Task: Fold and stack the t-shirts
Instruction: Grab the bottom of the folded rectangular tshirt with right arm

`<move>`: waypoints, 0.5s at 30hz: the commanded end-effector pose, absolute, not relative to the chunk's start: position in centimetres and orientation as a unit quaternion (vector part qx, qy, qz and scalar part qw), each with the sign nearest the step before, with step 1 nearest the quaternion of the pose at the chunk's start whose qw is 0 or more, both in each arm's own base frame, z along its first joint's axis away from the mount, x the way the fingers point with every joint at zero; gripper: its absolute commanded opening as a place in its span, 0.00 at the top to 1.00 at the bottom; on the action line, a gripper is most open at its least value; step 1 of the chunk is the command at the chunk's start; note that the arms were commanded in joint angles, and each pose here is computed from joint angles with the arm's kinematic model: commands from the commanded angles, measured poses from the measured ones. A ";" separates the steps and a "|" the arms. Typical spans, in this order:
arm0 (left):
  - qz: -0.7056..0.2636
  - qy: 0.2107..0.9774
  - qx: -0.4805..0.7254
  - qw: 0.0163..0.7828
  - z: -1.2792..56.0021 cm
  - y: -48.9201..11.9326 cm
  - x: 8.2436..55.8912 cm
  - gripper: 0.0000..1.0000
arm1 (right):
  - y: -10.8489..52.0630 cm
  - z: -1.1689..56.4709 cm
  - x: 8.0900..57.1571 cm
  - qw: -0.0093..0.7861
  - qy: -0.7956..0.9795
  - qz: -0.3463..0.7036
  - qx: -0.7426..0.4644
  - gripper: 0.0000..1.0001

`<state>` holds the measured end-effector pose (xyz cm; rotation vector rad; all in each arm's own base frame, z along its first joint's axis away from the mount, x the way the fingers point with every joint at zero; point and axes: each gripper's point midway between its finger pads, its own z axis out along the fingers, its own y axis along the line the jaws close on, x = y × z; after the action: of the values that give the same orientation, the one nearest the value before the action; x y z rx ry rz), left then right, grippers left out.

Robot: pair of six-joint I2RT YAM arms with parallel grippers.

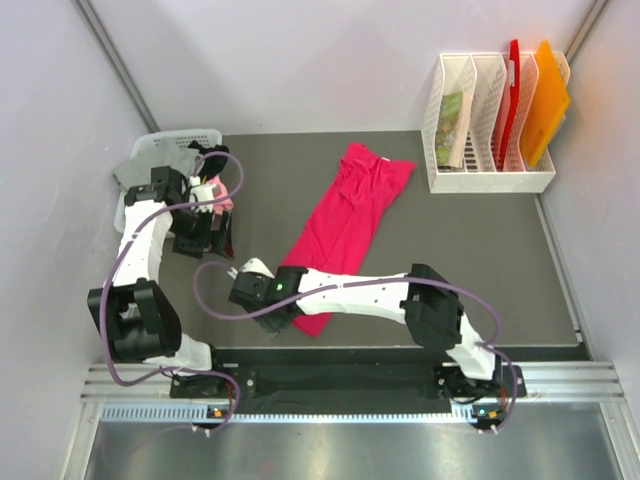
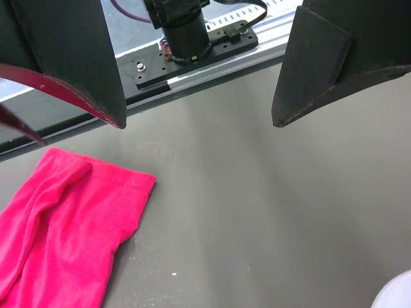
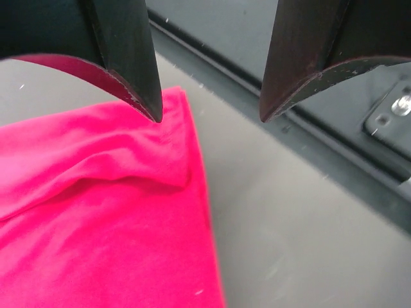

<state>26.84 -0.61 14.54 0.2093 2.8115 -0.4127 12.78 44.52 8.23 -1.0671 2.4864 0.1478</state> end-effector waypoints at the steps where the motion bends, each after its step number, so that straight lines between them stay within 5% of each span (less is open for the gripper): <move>1: -0.140 0.973 0.076 0.168 15.3 -0.3 28.3 0.01 | 45.1 6.8 14.6 0.221 0.903 0.056 -0.364 0.37; 15: -0.138 0.978 0.027 0.156 14.5 0.7 29.5 0.01 | 43.9 4.2 14.7 0.201 0.905 0.056 -0.370 0.36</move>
<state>28.24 -0.11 14.21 0.1311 2.8256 -0.4150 14.66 43.40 4.29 -1.0438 2.5366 0.1058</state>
